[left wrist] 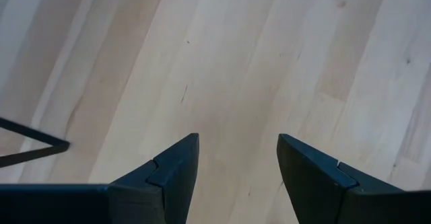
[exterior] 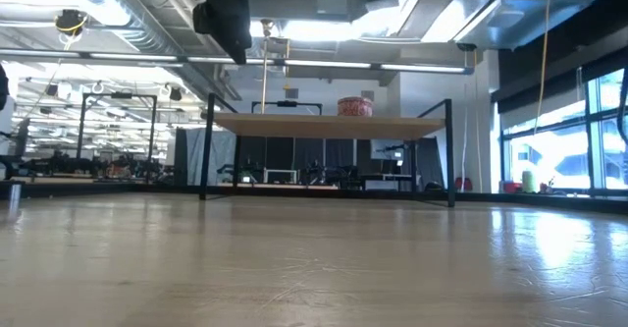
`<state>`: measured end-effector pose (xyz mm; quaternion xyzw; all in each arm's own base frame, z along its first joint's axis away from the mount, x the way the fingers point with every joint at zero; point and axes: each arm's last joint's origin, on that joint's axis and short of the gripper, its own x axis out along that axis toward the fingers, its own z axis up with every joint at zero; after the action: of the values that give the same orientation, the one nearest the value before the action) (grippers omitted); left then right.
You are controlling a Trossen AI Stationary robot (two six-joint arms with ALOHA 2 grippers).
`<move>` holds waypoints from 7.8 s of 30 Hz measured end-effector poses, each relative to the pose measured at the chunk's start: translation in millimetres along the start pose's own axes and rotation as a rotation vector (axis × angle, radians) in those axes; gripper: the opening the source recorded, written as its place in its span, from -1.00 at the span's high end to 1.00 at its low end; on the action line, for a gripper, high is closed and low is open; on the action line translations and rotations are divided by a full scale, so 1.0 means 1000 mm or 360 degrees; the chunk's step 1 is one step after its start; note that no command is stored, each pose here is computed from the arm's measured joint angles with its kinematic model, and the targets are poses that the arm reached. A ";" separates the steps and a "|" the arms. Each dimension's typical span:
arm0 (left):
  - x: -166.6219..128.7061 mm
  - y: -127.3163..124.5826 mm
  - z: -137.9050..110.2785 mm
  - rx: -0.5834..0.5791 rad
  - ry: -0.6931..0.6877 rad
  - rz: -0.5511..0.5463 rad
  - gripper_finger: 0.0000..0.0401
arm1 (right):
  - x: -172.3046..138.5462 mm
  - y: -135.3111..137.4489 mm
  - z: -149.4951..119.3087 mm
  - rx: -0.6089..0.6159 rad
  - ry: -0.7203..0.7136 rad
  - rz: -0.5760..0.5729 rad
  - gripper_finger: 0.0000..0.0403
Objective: Pick & Place candle stick holders
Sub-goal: Put the white candle on the shelf
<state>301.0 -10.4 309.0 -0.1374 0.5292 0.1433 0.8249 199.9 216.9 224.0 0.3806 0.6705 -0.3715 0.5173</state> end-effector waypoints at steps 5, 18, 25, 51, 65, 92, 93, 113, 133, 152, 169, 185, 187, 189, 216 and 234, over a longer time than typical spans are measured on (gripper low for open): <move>0.000 0.002 0.001 -0.0014 0.0022 -0.0023 0.01 | 0.010 -0.006 -0.005 0.0068 0.0009 -0.0059 -0.86; 0.000 -0.001 -0.001 0.0002 0.0025 -0.0027 0.01 | 0.041 -0.018 -0.024 0.0243 0.0038 -0.0047 -0.86; 0.001 0.004 0.002 -0.0005 0.0012 -0.0021 0.01 | 0.060 -0.022 -0.019 0.0293 0.0036 -0.0019 -0.86; 0.001 0.004 0.002 -0.0017 0.0000 0.0005 0.01 | 0.081 -0.018 -0.013 0.0136 0.0072 0.0145 -0.86; 0.001 0.004 0.002 -0.0009 0.0001 0.0007 0.01 | 0.096 -0.013 -0.011 0.0118 0.0076 0.0156 -0.86; 0.001 0.004 0.001 0.0020 0.0006 0.0009 0.01 | 0.100 -0.007 -0.005 0.0092 0.0078 0.0155 -0.69; 0.001 0.004 0.001 0.0021 0.0007 0.0009 0.01 | 0.099 -0.007 -0.004 0.0086 0.0081 0.0151 -0.72; 0.001 0.004 0.001 0.0022 0.0006 0.0009 0.01 | 0.096 0.000 0.011 0.0097 0.0061 0.0168 -0.84; 0.001 0.004 0.001 0.0006 -0.0003 0.0030 0.01 | 0.096 0.002 0.011 0.0067 0.0117 0.0178 -0.68; 0.001 0.005 0.002 0.0006 -0.0013 0.0053 0.01 | 0.096 0.005 0.011 0.0064 0.0191 0.0193 -0.71; 0.001 0.005 0.002 0.0015 -0.0012 0.0052 0.01 | 0.074 0.022 0.064 0.0008 0.0136 0.0188 -0.47; 0.000 0.004 -0.007 -0.0034 0.0108 0.0084 0.01 | -0.097 0.015 0.225 -0.0320 -0.0485 0.0052 -0.47; 0.000 0.002 -0.008 -0.0045 0.0108 0.0081 0.01 | -0.123 0.002 0.246 -0.0283 -0.0599 0.0033 -0.47; -0.001 0.000 -0.009 -0.0052 0.0106 0.0078 0.01 | -0.146 -0.013 0.266 -0.0226 -0.0692 0.0046 -0.47; -0.001 -0.003 -0.010 -0.0047 0.0070 0.0118 0.01 | -0.150 -0.094 0.393 0.0165 -0.0358 0.0226 -0.47; -0.001 -0.004 -0.010 -0.0032 0.0073 0.0118 0.01 | -0.147 -0.090 0.399 0.0130 -0.0387 0.0254 -0.47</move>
<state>293.5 -18.1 306.4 -0.1293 0.5513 0.1759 0.8052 309.4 -196.7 301.2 0.4055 0.5550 -0.3995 0.6066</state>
